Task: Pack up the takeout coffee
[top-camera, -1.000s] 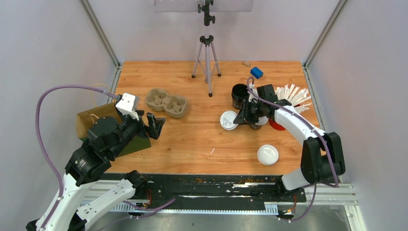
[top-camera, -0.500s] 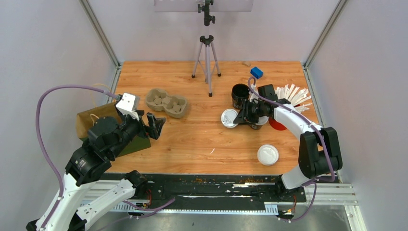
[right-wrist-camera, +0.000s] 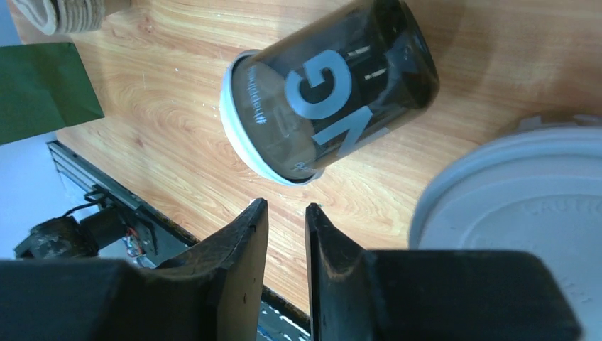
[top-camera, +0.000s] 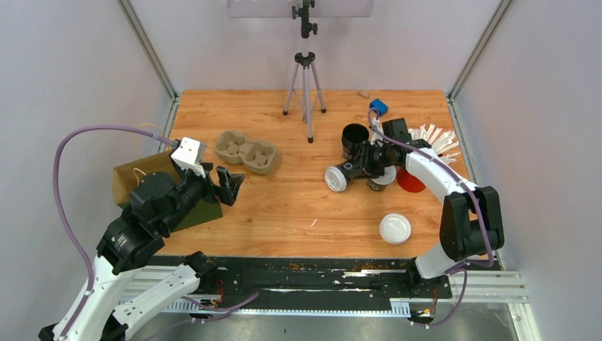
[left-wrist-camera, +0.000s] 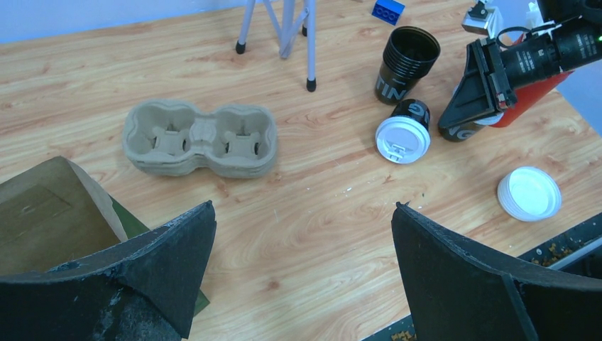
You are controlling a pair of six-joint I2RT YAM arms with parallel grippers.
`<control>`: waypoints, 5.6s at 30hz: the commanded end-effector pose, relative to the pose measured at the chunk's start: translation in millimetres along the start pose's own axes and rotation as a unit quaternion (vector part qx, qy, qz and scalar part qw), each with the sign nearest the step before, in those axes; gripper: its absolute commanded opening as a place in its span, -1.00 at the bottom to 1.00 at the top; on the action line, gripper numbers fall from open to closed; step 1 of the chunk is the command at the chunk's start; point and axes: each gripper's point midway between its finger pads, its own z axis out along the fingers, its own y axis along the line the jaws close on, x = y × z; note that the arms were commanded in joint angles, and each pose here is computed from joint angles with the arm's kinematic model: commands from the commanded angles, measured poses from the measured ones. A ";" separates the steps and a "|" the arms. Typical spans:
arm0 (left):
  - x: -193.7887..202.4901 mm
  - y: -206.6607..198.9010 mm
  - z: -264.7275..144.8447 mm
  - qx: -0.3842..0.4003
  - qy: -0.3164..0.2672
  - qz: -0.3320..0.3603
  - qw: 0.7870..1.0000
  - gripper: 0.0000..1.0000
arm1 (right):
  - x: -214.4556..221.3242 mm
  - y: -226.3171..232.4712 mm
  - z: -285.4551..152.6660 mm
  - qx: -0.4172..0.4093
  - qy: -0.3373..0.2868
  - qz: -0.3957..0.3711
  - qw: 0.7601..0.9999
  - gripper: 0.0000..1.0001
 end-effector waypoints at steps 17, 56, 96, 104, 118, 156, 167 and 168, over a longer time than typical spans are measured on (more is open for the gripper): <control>-16.5 3.5 -8.0 -0.007 -0.037 -0.008 0.999 1.00 | -49.6 59.6 4.8 0.235 -0.061 -0.438 0.865 0.05; -14.1 3.6 -11.1 -0.005 -0.034 -0.011 0.999 1.00 | 25.4 92.3 6.4 -0.056 0.047 -0.098 0.992 -0.42; -7.5 5.0 -4.6 -0.011 -0.026 -0.008 1.000 1.00 | -30.6 34.3 23.6 -0.026 0.013 0.038 0.999 -0.23; -6.3 4.9 -3.8 -0.010 -0.025 -0.008 1.000 1.00 | -45.1 37.8 28.7 -0.024 0.007 0.040 0.999 -0.24; -6.5 4.7 -2.2 -0.010 -0.027 -0.006 1.000 1.00 | -53.6 66.0 41.7 -0.011 0.005 0.010 1.000 -0.29; 8.5 -5.8 -22.2 0.032 -0.013 -0.023 0.999 1.00 | 136.3 85.8 18.9 0.136 -0.064 0.023 0.988 0.17; 5.7 -2.0 -26.2 0.023 -0.016 -0.024 0.999 1.00 | 135.6 76.3 29.0 0.170 -0.063 -0.024 0.983 -0.37; 5.9 -2.2 -25.8 0.023 -0.016 -0.025 0.999 1.00 | 134.7 76.8 27.4 0.172 -0.062 -0.035 0.982 -0.40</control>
